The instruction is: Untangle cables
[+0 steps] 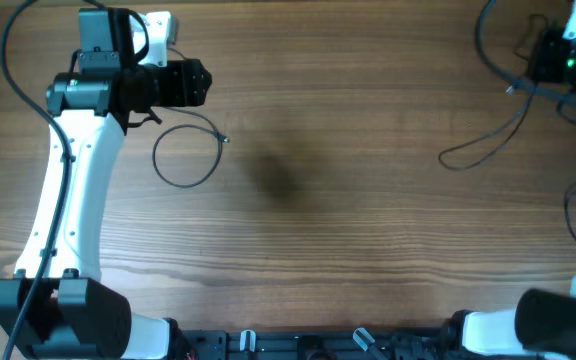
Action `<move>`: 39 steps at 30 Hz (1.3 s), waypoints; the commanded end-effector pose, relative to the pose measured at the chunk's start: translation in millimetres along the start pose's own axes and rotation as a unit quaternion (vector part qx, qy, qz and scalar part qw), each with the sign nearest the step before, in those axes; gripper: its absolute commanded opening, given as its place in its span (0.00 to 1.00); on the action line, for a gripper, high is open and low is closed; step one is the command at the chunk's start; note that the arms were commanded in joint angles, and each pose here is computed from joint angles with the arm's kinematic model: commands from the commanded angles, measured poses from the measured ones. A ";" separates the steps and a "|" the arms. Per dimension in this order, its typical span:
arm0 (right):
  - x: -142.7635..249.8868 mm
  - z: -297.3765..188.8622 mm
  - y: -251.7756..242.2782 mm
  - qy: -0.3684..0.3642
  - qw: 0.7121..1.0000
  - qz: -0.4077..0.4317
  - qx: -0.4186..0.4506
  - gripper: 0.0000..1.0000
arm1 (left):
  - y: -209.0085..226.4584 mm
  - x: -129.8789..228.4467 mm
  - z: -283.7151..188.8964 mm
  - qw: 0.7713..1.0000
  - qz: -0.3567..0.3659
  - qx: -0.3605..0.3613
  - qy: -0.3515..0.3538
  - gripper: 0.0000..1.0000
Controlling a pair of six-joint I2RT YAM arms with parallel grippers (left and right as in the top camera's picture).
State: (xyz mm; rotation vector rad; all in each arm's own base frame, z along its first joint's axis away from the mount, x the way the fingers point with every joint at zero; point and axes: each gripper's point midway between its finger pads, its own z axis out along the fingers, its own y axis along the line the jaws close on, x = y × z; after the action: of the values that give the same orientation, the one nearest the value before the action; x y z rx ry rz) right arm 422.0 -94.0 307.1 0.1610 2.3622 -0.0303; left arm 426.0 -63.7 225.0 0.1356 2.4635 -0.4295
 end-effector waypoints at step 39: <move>100.4 117.4 -313.5 0.076 0.916 0.288 0.269 0.44 | -190.0 42.7 10.5 0.973 0.169 0.157 0.027 0.80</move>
State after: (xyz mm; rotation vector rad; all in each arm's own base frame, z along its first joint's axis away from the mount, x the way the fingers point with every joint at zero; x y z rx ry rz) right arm 366.4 -420.4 158.4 1.2429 2.2459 -0.4447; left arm 367.0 -247.2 238.4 0.6908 2.3466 -0.6559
